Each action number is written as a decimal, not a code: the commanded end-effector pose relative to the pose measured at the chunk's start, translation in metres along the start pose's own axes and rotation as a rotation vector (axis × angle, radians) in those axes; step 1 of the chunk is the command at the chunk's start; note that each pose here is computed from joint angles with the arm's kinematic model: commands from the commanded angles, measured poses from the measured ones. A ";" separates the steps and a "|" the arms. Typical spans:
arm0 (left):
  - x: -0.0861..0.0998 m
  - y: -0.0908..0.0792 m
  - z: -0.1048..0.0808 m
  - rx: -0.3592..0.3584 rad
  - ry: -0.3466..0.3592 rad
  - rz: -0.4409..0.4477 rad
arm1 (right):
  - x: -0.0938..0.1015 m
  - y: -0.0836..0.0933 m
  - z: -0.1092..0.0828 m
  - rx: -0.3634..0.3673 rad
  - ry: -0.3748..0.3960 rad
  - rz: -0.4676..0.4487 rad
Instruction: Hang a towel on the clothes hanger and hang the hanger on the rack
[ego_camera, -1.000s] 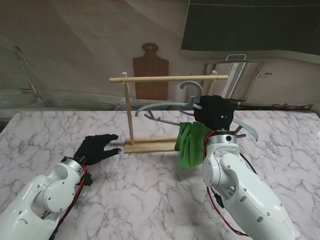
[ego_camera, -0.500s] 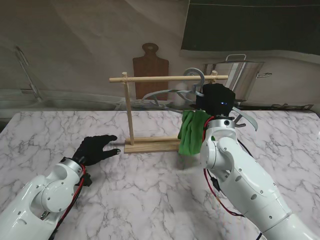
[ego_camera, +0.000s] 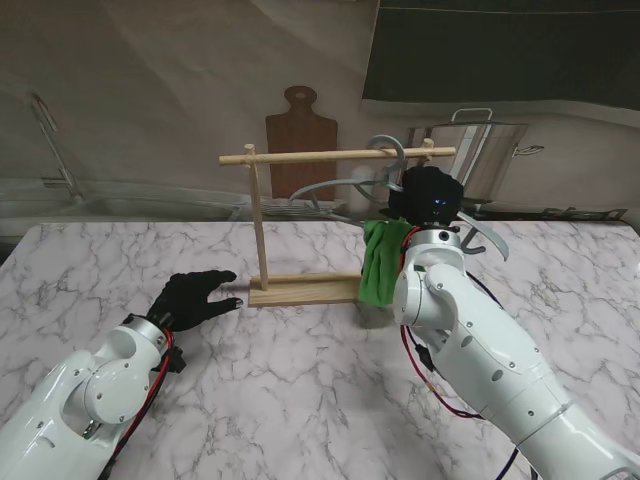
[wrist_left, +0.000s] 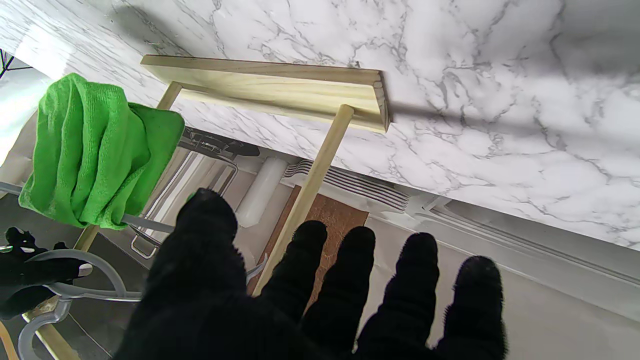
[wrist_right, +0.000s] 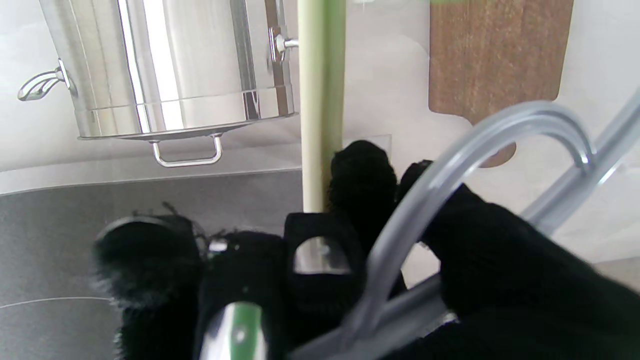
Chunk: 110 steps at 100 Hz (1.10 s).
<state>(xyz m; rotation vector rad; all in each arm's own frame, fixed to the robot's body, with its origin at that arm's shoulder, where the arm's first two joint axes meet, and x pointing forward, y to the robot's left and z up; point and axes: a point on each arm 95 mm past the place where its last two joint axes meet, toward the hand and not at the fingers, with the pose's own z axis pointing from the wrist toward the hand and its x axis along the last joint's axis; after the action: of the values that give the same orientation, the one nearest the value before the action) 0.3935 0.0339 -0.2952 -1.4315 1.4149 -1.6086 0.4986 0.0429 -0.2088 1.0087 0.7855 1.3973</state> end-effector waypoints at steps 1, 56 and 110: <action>0.000 0.004 0.001 -0.019 -0.002 -0.006 | 0.004 -0.002 0.001 0.009 -0.006 0.007; 0.000 0.005 0.001 -0.015 0.002 -0.008 | 0.023 -0.013 -0.020 0.056 0.004 0.009; 0.001 0.006 0.002 -0.019 0.006 -0.009 | 0.013 -0.006 -0.045 0.012 0.053 -0.089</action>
<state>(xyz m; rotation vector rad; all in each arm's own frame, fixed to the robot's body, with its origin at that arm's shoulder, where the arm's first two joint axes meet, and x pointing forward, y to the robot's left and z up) 0.3943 0.0320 -0.2972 -1.4314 1.4166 -1.6143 0.4638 0.0620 -0.2291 0.9373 0.8721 1.3565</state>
